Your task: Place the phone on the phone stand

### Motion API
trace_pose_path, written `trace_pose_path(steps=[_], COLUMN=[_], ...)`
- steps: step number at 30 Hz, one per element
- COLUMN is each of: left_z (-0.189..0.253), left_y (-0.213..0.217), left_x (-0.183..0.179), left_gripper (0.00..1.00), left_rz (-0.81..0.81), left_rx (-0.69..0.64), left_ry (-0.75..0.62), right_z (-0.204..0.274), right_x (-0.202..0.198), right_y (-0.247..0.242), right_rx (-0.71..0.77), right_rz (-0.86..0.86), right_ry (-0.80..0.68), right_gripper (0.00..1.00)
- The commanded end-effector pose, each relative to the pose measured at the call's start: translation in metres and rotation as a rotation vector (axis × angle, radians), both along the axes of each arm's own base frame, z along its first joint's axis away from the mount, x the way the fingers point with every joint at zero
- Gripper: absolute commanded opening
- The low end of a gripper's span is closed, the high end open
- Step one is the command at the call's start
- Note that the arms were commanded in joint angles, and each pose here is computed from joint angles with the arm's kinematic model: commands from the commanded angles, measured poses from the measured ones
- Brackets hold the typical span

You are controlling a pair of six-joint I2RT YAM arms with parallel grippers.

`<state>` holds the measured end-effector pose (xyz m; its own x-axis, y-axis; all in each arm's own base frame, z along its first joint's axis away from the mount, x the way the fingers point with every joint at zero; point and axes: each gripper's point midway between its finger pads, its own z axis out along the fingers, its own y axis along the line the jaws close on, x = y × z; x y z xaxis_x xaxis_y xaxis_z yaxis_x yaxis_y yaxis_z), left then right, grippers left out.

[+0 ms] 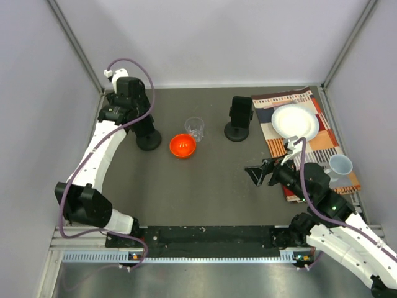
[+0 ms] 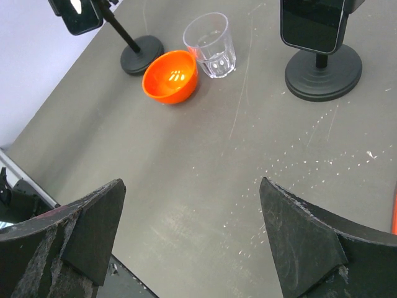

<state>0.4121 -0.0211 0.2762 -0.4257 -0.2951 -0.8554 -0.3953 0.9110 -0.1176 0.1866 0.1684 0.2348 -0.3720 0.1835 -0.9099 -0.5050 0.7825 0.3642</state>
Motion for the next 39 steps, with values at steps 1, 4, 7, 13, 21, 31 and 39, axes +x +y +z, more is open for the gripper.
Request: trace_pose_path(steps=[1,4,7,13,21,31,39], left_z=[0.086,0.083,0.078,0.067,0.072,0.094,0.142], left_y=[0.002,0.009,0.013,0.02,0.017,0.019,0.014], left_x=[0.035,0.042,0.046,0.059,0.064,0.051,0.01], left_gripper=[0.0,0.0,0.0,0.0,0.14,0.98,0.99], left_rz=[-0.031,-0.014,-0.003,0.001,-0.038,-0.048,-0.085], left_rx=[-0.054,-0.051,-0.055,-0.067,-0.073,-0.07,-0.11], left_ry=[-0.32,-0.309,-0.3,-0.266,-0.244,-0.275,-0.355], right_z=[0.031,0.03,0.031,0.034,0.033,0.037,0.039], right_x=[0.003,0.004,0.004,0.003,0.003,0.0,-0.002], right_y=[-0.005,-0.003,-0.004,-0.004,-0.003,0.0,-0.002], right_rx=[0.028,0.023,0.026,0.028,0.039,0.048,0.058], right_rz=[-0.021,-0.021,-0.022,-0.018,-0.02,0.001,-0.002], right_ry=[-0.068,-0.065,-0.068,-0.072,-0.063,-0.062,-0.065], right_gripper=[0.89,0.89,0.89,0.89,0.89,0.89,0.89])
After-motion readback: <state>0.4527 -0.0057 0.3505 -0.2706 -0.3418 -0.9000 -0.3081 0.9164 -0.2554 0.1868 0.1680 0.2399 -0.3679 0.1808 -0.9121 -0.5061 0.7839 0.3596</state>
